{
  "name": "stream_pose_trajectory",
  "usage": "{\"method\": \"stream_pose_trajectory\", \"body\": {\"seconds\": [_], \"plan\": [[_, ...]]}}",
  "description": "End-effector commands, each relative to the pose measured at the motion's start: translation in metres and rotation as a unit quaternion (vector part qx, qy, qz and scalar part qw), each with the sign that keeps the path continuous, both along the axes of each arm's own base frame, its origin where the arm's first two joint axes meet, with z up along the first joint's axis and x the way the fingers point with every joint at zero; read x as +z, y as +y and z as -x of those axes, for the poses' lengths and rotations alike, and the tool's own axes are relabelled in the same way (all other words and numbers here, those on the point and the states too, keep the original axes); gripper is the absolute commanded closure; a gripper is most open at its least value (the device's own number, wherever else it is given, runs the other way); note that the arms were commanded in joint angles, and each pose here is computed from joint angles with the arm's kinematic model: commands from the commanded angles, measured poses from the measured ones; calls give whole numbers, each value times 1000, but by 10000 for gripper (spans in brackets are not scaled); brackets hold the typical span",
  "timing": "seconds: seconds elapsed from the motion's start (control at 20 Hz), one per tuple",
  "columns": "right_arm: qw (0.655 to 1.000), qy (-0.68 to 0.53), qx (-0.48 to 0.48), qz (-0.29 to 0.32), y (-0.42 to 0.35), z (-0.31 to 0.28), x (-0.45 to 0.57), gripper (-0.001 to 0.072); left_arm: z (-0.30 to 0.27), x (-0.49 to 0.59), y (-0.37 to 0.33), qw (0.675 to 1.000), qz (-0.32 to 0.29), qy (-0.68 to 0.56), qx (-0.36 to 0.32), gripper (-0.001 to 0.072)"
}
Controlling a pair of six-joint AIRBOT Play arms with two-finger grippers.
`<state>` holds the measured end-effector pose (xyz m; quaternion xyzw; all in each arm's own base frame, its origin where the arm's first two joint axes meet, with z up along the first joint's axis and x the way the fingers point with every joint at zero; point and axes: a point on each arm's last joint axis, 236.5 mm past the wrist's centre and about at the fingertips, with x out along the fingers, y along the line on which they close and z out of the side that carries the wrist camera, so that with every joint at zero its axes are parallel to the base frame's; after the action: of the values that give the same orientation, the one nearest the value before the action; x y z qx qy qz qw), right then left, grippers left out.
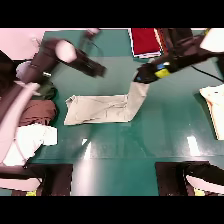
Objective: Fold the shirts.
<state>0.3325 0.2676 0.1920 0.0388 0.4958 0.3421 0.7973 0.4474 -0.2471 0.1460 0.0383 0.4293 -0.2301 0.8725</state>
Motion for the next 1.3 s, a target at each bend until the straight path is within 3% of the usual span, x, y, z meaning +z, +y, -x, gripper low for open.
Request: {"method": "stream_pose_trajectory", "body": {"seconds": [0.0,0.2,0.4,0.45,0.5,0.55,0.6,0.75,1.05,1.1,1.15,1.25], "plan": [[998,-25,53,-30,80,1,0,696,-1,83,109,992,-32,-83,87,678],[992,-31,115,-47,181,12,-38,694,22,147,175,977,-23,-149,149,678],[988,-18,148,-45,262,21,-112,691,38,165,189,972,-26,-166,163,679],[987,-15,151,-51,277,22,-125,650,41,161,190,974,-29,-157,162,678],[986,-4,150,-67,290,26,-134,366,44,156,190,975,-32,-146,162,678],[986,8,144,-85,298,27,-137,155,46,154,191,976,-35,-139,162,678],[986,13,140,-90,299,25,-137,154,47,153,191,977,-36,-136,161,678],[991,19,119,-62,257,5,-134,204,48,150,191,978,-43,-132,155,678],[990,72,13,119,53,-21,-176,195,55,143,185,982,-36,-111,147,678],[987,100,-5,128,25,-13,-185,61,55,143,181,983,-29,-110,142,678],[983,125,-27,132,4,-6,-195,-7,55,145,177,984,-20,-111,138,678],[974,176,-79,117,-22,5,-215,-7,53,150,169,984,-2,-119,131,678]]}}
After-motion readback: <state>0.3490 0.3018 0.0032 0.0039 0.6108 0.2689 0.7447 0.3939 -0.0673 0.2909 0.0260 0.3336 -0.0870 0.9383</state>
